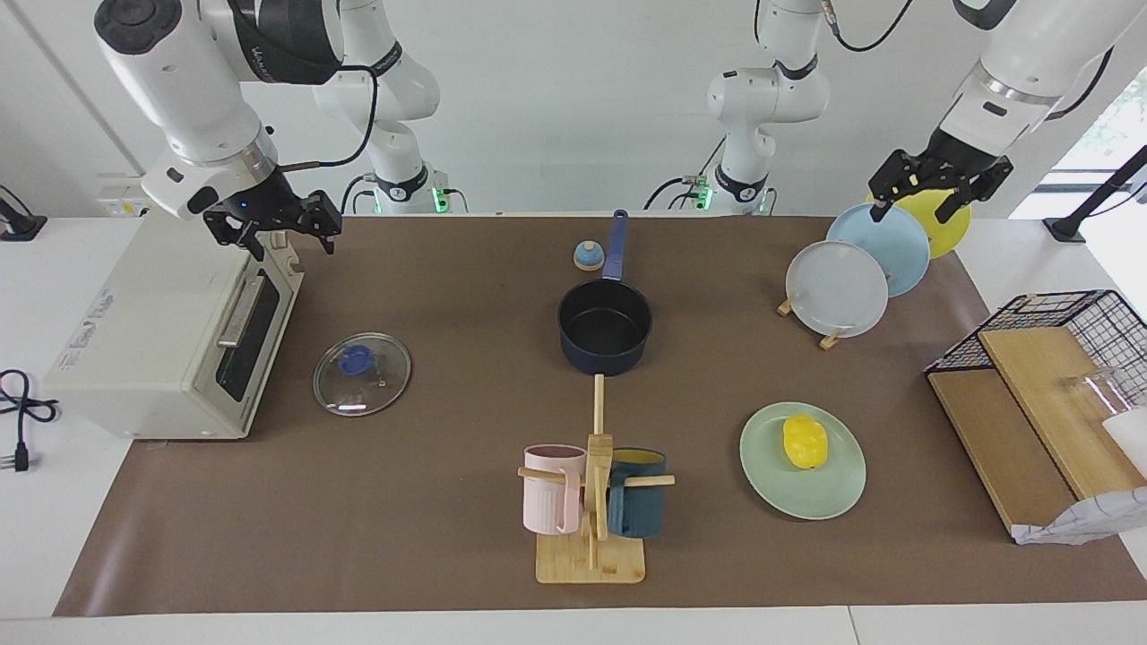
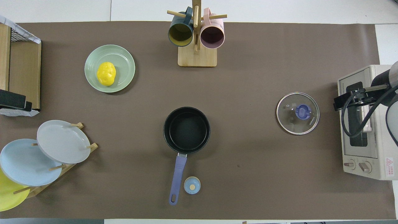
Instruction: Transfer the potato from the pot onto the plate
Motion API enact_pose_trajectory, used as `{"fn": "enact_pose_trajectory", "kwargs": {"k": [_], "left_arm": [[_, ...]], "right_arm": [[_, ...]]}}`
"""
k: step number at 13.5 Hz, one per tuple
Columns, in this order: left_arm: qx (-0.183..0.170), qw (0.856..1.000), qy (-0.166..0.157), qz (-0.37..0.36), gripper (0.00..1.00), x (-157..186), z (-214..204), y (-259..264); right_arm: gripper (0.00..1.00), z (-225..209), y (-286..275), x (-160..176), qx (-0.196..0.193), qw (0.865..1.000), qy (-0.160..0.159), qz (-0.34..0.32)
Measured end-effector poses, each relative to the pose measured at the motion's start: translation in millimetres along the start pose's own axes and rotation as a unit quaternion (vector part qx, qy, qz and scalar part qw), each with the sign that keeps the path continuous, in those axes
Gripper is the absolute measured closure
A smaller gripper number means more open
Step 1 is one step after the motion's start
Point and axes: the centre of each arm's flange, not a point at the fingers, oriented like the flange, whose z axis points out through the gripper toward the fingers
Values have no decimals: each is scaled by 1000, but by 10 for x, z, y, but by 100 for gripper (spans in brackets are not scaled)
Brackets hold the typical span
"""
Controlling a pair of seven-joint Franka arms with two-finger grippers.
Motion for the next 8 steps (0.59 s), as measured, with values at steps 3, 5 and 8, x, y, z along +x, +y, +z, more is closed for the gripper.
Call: {"fn": "enact_pose_trajectory", "kwargs": {"k": [3,5,8], "left_arm": [[-2,1000,-18,1,0,-310,80,17],[-2,999,-33,1,0,-373,214,38],[-1,999,-40,-5,0,-173,323,53]], "right_arm": [[0,-8,7,9,0,1000,4,1],[0,-16,9,15,-1,1000,8,1],[0,-34,33,22,-1,1000,13,23]]}}
